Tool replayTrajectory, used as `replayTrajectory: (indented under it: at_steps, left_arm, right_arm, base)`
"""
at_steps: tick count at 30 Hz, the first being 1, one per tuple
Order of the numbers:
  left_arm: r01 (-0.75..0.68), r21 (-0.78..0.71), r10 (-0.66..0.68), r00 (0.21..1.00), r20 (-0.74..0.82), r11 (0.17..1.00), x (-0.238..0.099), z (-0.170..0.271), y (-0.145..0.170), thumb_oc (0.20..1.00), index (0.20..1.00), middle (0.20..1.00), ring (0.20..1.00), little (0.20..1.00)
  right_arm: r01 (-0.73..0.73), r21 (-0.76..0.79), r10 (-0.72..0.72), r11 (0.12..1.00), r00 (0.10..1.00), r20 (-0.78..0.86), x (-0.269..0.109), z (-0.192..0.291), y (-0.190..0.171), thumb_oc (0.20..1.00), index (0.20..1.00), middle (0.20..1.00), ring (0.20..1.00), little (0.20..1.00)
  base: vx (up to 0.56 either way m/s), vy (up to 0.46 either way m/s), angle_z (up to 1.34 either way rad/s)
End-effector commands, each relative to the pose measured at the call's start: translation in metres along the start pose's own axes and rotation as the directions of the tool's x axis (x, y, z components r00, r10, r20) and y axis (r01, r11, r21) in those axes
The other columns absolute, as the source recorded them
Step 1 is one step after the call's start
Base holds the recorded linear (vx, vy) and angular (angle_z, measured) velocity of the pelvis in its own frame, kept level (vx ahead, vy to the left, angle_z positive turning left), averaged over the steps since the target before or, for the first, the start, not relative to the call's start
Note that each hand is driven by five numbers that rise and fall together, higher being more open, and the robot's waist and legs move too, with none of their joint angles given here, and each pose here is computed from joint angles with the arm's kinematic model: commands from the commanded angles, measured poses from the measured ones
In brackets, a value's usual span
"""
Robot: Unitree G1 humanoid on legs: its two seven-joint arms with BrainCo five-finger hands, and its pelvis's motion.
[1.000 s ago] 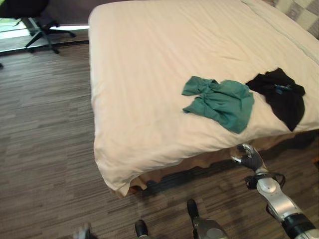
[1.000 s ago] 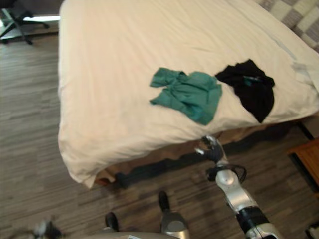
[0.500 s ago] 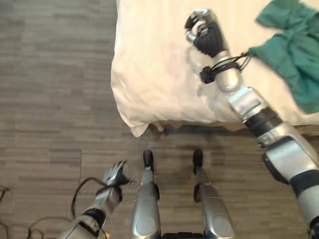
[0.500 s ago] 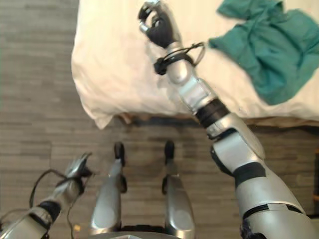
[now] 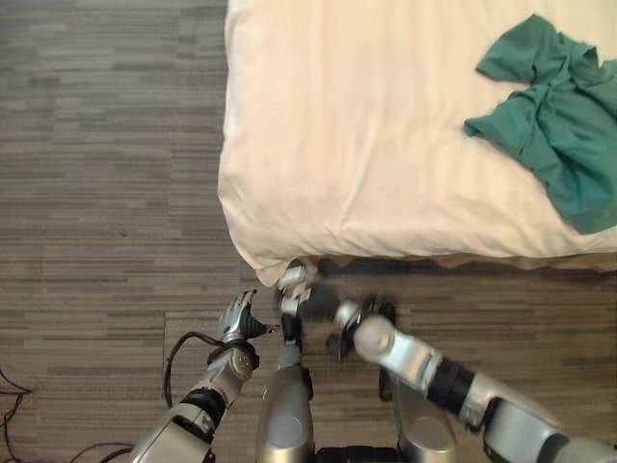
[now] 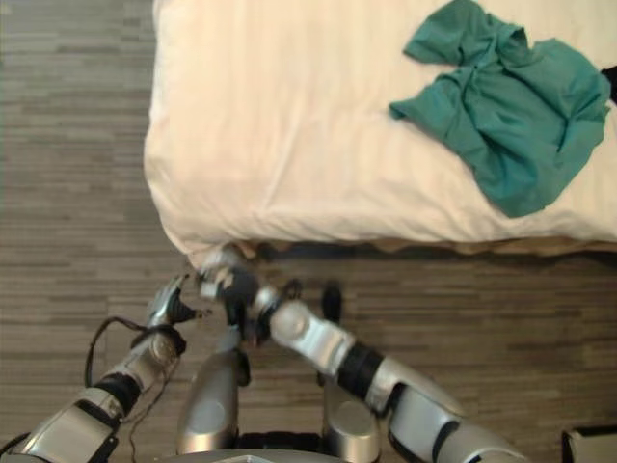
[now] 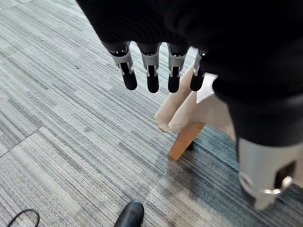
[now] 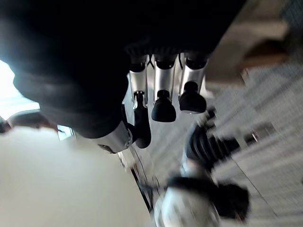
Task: Tidy up the quilt and then pick up the clothes from the bed and put them into the laundry hamper.
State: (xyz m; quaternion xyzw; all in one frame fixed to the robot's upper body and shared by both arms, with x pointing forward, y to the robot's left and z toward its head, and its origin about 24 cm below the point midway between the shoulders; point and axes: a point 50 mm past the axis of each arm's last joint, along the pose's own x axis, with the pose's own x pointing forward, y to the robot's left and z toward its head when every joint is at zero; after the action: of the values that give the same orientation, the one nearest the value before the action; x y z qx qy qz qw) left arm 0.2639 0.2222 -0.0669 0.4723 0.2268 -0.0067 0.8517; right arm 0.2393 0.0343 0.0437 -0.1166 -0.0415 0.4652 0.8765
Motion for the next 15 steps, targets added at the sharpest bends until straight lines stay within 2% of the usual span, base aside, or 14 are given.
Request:
replayTrajectory:
  at_steps: [1,2,4,5,6,7,8,11,15]
  left_arm:
    - [0.041,0.09,-0.038,0.999,-0.035,0.995,-0.003,-0.011,-0.008,1.0,1.0,1.0,1.0,1.0]
    - [0.041,0.09,-0.038,0.999,-0.034,0.995,-0.003,-0.011,-0.008,1.0,1.0,1.0,1.0,1.0]
    - [0.004,0.057,-0.005,1.0,0.019,0.998,0.004,0.007,0.001,1.0,1.0,1.0,1.0,1.0]
    - [0.004,0.057,-0.005,1.0,0.019,0.998,0.004,0.007,0.001,1.0,1.0,1.0,1.0,1.0]
    - [-0.026,0.034,0.023,0.997,0.078,0.999,0.011,0.028,0.007,1.0,1.0,1.0,1.0,1.0]
    - [-0.026,0.034,0.023,0.997,0.078,0.999,0.011,0.028,0.007,1.0,1.0,1.0,1.0,1.0]
    - [-0.067,0.025,0.062,0.985,0.16,0.997,0.016,0.048,0.017,1.0,1.0,1.0,1.0,1.0]
    - [-0.099,0.003,0.096,0.968,0.234,0.995,0.018,0.065,0.028,1.0,1.0,1.0,1.0,1.0]
    - [-0.088,-0.053,0.099,0.963,0.25,0.995,0.016,0.07,0.027,1.0,1.0,1.0,1.0,1.0]
  right_arm:
    - [0.137,0.085,-0.16,0.987,0.906,0.392,0.011,0.088,-0.04,0.2,0.2,0.2,0.2,0.2]
    - [0.138,0.085,-0.161,0.987,0.906,0.392,0.011,0.088,-0.041,0.2,0.2,0.2,0.2,0.2]
    - [0.279,0.057,-0.271,0.959,0.835,0.479,-0.001,0.111,-0.071,0.2,0.2,0.2,0.2,0.2]
    - [0.279,0.057,-0.271,0.959,0.835,0.479,-0.001,0.111,-0.071,0.2,0.2,0.2,0.2,0.2]
    - [0.427,-0.019,-0.348,0.904,0.761,0.547,-0.009,0.131,-0.098,0.2,0.2,0.2,0.2,0.2]
    - [0.427,-0.019,-0.348,0.904,0.761,0.547,-0.009,0.131,-0.098,0.2,0.2,0.2,0.2,0.2]
    - [0.585,-0.08,-0.434,0.807,0.68,0.591,-0.013,0.151,-0.131,0.2,0.2,0.2,0.2,0.2]
    - [0.746,-0.055,-0.585,0.664,0.564,0.583,-0.029,0.157,-0.174,0.2,0.2,0.2,0.2,0.2]
    - [0.886,-0.082,-0.776,0.457,0.441,0.451,-0.061,0.124,-0.226,0.2,0.2,0.2,0.2,0.2]
  base:
    - [-0.05,0.096,0.08]
    - [-0.1,0.143,0.03]
    - [-0.1,0.097,-0.05]
    - [-0.2,0.157,-0.21]
    - [-0.15,0.109,-0.3]
    - [-0.25,0.184,-0.43]
    - [-0.13,0.061,-0.38]
    - [-0.14,0.018,-0.6]
    - [-0.07,0.032,-0.18]
